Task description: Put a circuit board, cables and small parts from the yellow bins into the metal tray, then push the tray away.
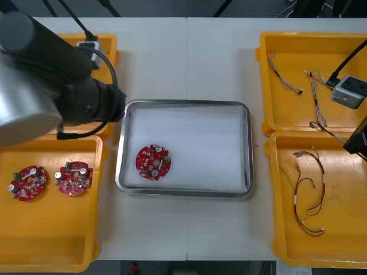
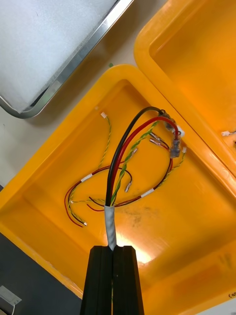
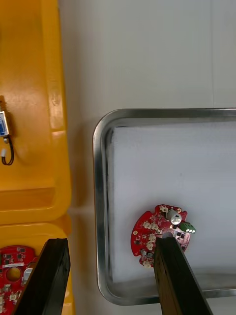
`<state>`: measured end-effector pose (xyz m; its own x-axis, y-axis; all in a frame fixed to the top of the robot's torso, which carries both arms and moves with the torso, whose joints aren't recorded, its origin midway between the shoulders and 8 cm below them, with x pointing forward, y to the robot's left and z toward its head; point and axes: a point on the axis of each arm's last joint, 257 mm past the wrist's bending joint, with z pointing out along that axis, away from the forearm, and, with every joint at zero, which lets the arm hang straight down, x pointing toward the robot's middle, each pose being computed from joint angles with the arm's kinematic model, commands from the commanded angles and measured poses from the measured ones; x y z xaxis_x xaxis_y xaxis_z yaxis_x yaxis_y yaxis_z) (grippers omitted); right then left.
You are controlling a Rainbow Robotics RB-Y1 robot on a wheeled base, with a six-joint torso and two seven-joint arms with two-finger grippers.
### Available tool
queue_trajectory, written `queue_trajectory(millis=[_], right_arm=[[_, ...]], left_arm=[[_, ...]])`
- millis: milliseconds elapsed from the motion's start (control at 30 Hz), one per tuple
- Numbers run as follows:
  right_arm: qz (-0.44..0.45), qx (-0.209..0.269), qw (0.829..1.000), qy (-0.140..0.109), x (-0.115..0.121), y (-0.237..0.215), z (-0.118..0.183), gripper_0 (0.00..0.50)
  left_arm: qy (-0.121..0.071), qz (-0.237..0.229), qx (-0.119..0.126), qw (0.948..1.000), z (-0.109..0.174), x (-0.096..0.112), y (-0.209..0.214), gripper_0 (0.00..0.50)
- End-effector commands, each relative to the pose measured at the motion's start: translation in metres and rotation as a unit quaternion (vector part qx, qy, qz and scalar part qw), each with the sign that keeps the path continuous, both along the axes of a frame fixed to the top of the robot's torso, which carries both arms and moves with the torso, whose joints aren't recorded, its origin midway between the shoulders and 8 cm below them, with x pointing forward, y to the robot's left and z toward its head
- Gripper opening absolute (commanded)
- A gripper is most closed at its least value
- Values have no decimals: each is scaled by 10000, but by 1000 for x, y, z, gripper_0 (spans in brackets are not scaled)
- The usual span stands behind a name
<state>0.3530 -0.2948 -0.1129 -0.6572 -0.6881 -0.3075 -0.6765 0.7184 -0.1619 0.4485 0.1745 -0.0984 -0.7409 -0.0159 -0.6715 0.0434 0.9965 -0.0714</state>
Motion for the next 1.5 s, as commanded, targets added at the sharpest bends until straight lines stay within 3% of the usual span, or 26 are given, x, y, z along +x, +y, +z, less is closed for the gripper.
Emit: queue_trajectory(millis=[33,367,433,467,667,733,767,833,867,933,967,1000,1033,1100,1200,1233,1267,1333,1500], right_arm=[[257,-41,9994,-212,6,23,5,0],[1051,-44,9940,-306,11,78,-3,0],[1362,-93,9900,-355,13,97,-5,0],[1362,-93,9900,-355,13,97,-5,0],[2196,-308,9739,-476,16,147,-14,0],[2489,-390,9664,-509,18,166,-19,0],[2550,-416,9646,-517,19,169,-21,0],[2820,-501,9566,-540,21,186,-25,0],[2906,-516,9538,-557,22,190,-26,0],[3275,-671,9406,-594,25,201,-33,0],[3275,-671,9406,-594,25,201,-33,0],[3498,-718,9320,-618,26,209,-37,0],[3572,-722,9292,-616,26,211,-40,0],[3811,-733,9194,-649,27,220,-49,0],[4052,-777,9083,-686,28,228,-60,0],[4084,-793,9067,-692,28,229,-63,0],[4166,-840,9025,-704,29,232,-68,0],[4190,-880,9012,-674,30,234,-77,0],[4249,-962,8980,-618,35,240,-101,0]], left_arm=[[-284,92,-1,9996,59,8,36,500],[77,403,-343,9986,110,13,109,500],[160,659,-567,9961,117,21,131,500],[160,659,-567,9961,117,21,131,500],[156,1351,-1038,9853,121,44,173,500],[146,1718,-1434,9745,122,53,181,500],[151,1824,-1528,9712,122,55,184,500],[158,2218,-1833,9576,118,62,193,500],[152,2316,-1904,9539,117,64,195,500],[103,2692,-2194,9377,112,72,201,500],[103,2692,-2194,9377,112,72,201,500],[60,2944,-2395,9252,107,80,204,500],[52,3034,-2467,9203,105,82,204,500],[-13,3436,-2840,8951,101,92,205,500],[-62,3792,-3064,8731,94,106,201,500],[-70,3860,-3087,8693,92,108,201,500],[-94,4022,-3182,8584,89,115,200,500],[-157,4265,-3308,8417,84,126,199,500],[-177,4600,-3230,8269,68,140,210,500]])
